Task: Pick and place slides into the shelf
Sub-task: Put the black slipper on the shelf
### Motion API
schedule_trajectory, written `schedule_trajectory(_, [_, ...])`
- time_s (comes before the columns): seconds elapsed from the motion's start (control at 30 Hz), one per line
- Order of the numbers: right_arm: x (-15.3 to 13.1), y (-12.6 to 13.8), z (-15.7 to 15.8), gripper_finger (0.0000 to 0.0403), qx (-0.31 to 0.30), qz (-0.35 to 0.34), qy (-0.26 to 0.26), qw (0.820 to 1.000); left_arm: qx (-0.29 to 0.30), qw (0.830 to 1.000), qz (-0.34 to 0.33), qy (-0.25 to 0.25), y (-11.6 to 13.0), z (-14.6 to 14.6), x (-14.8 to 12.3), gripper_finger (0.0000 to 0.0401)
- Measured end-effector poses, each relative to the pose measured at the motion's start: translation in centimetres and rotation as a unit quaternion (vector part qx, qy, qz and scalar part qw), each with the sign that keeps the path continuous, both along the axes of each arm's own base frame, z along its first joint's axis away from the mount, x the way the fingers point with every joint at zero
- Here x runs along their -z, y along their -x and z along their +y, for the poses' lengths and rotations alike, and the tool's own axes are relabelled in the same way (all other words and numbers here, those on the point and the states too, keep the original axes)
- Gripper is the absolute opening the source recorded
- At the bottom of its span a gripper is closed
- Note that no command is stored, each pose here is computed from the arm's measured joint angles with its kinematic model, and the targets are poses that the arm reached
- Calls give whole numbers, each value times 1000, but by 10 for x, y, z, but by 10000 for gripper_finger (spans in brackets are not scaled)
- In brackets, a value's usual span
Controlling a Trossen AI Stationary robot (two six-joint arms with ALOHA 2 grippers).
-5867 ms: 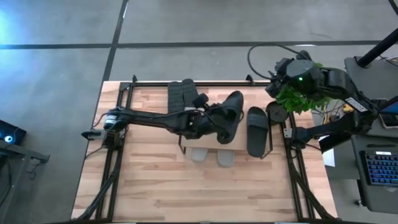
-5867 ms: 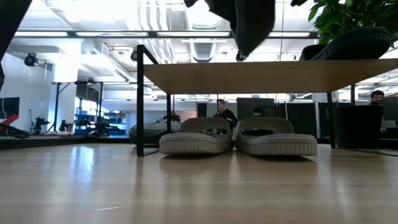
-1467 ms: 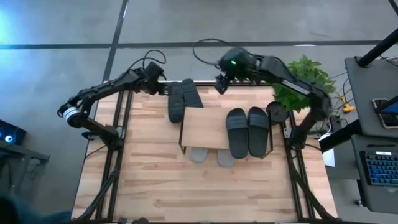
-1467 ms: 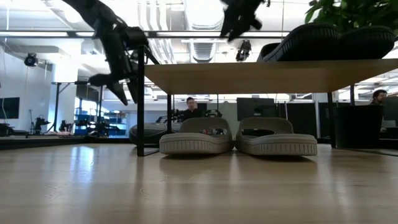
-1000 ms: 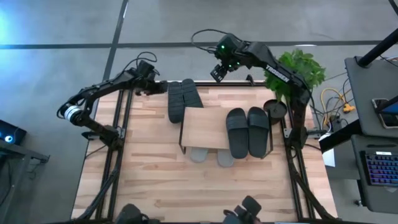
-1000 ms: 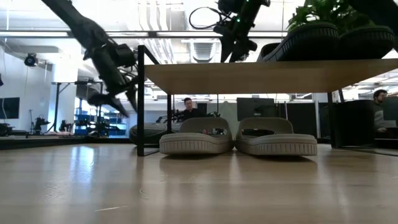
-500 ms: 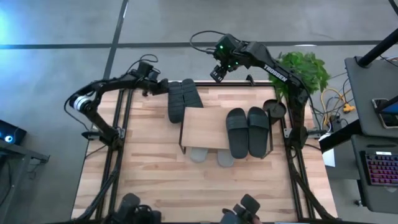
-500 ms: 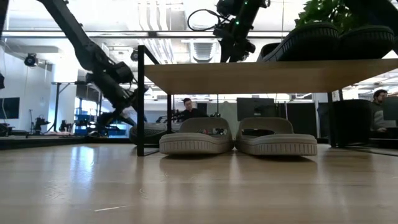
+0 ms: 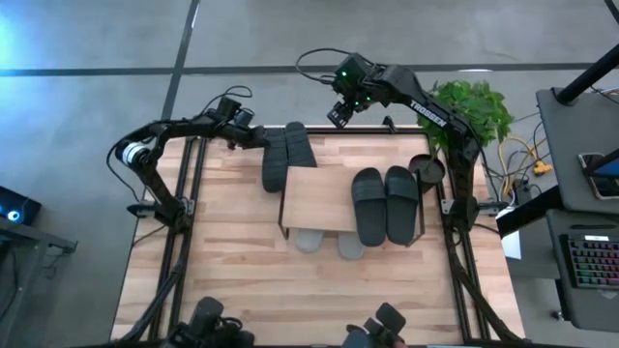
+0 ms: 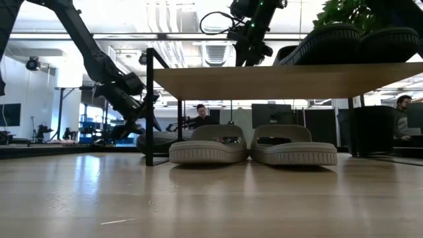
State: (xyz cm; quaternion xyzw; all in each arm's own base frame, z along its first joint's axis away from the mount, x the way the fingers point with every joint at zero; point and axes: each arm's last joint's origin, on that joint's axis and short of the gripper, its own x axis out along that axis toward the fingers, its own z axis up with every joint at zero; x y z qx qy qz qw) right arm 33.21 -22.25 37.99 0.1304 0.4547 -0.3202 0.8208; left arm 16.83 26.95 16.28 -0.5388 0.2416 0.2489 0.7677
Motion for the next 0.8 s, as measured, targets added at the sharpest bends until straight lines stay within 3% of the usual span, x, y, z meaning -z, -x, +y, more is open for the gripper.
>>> schedule_trajectory(0.37, [0, 0, 0, 194, 16, -7, -8, 1000, 60, 998, -20, -27, -1, -2, 4, 131])
schedule_trajectory(0.8, [0, 0, 0, 194, 16, -7, -8, 1000, 111, 991, -40, -67, -3, -3, -2, 5])
